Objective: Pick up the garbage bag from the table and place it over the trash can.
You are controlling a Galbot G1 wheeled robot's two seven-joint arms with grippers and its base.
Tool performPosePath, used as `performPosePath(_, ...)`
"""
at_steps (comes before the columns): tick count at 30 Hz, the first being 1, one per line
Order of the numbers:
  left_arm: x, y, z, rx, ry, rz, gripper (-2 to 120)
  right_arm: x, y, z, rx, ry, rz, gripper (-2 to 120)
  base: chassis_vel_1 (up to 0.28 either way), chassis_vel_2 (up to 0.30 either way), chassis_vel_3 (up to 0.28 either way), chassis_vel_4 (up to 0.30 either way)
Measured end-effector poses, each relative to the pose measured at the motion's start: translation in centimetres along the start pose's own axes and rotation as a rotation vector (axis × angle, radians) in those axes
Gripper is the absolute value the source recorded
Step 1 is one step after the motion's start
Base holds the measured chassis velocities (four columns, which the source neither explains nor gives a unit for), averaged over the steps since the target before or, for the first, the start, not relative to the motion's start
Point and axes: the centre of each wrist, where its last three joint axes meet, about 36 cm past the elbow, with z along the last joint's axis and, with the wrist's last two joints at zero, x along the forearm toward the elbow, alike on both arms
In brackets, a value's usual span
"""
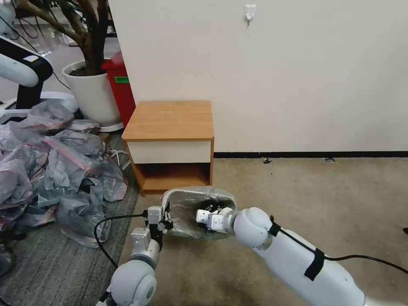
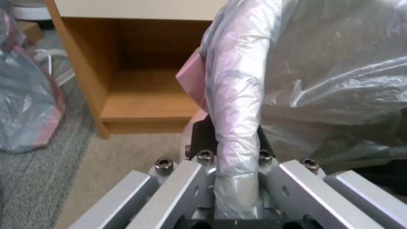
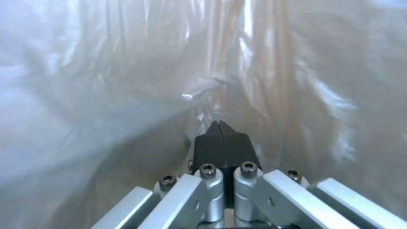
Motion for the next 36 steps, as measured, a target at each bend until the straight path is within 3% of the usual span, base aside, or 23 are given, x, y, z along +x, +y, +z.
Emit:
performPosePath(6,-0.3,0.2,0.0,0.010,0.012,-0.005,3,2.6,-0.4,1.0,-0.017,-0.028,0.014,0,0.000,0.000,0.000,0.000)
performPosePath(14,-0.4,0.4,-0.8,0.114,0.086,-0.010,3,11.8,-0.6,2.8,-0.147,-0.175,0.114,0,0.000,0.000,0.000,0.000)
performPosePath(18,0.1,0.5,-1.8,0.200,0.147,-0.005,3,15.6,-0.9,4.4,-0.265,-0.277,0.238,0,0.000,0.000,0.000,0.000)
performPosePath(22,1.0,0.8,-3.5,0.294,0.236,-0.019,3,18.6,0.1,5.6,-0.451,-0.453,0.556,0,0.000,0.000,0.000,0.000)
performPosePath(23,1.0,0.8,-3.5,0.294,0.236,-0.019,3,18.6,0.1,5.6,-0.451,-0.453,0.556,0,0.000,0.000,0.000,0.000)
performPosePath(26,1.5,1.1,-5.1,0.357,0.310,-0.024,3,18.8,2.3,5.1,-0.619,-0.561,0.783,12,0.000,0.000,0.000,0.000)
performPosePath(31,1.3,1.8,-6.5,0.408,0.394,-0.041,3,18.9,4.7,4.2,-0.728,-0.602,0.932,30,0.000,0.000,0.000,0.000)
performPosePath(32,1.3,1.8,-6.5,0.408,0.394,-0.041,3,18.9,4.7,4.2,-0.728,-0.602,0.932,30,0.000,0.000,0.000,0.000)
performPosePath(36,0.6,2.5,-7.1,0.414,0.455,-0.040,3,18.8,6.1,3.8,-0.788,-0.592,1.001,49,0.000,0.000,0.000,0.000)
